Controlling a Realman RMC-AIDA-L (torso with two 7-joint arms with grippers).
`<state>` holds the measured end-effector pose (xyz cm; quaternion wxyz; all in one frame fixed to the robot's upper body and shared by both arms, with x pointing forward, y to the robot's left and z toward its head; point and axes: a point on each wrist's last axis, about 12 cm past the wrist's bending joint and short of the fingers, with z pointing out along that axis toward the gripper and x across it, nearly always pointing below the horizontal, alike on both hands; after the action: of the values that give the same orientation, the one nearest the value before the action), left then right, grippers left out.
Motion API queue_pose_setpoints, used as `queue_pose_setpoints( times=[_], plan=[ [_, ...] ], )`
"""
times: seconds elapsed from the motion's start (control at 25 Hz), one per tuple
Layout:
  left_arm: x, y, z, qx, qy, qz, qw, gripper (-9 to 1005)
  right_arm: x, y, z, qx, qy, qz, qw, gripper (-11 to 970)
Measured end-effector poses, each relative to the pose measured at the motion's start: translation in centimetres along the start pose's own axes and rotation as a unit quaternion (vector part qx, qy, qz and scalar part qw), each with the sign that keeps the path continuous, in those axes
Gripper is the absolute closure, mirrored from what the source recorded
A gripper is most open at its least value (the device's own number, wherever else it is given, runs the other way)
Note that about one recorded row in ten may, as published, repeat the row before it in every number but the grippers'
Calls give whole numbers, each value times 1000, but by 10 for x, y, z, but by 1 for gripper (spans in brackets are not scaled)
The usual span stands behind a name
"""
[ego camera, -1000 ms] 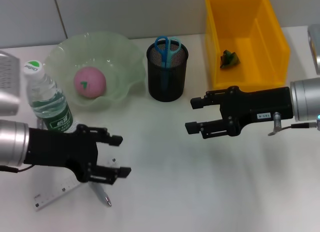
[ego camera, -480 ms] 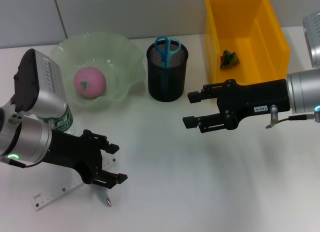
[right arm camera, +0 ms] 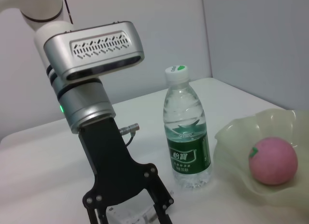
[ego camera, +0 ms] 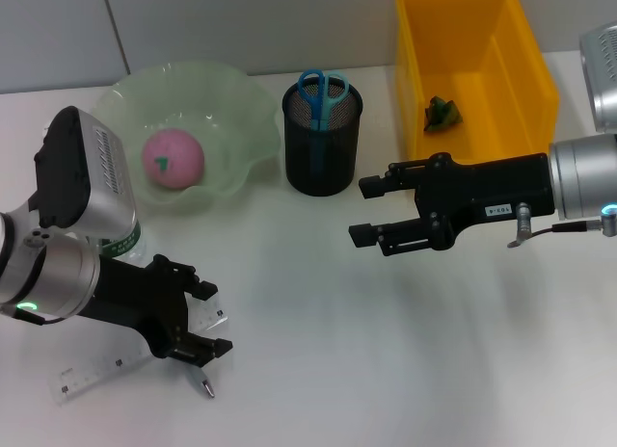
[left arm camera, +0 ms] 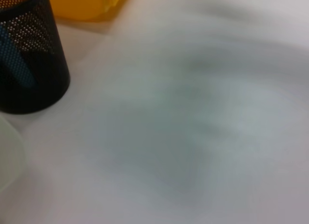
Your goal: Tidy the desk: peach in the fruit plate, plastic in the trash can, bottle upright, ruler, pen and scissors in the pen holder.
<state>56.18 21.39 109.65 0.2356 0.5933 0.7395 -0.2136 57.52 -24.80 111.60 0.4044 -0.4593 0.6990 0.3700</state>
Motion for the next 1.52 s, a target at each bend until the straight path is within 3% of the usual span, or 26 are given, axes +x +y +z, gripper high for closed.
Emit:
queue_pose_setpoints(
  times=[1.08,1.52],
  plan=[
    [2,5,8,-41,21,21,999,279,0,-3,0,13,-2,-18,1000,258],
    [0,5,6,-40,17,25,999,541,0,-3,0,14,-4,-17,1000,262]
  ],
)
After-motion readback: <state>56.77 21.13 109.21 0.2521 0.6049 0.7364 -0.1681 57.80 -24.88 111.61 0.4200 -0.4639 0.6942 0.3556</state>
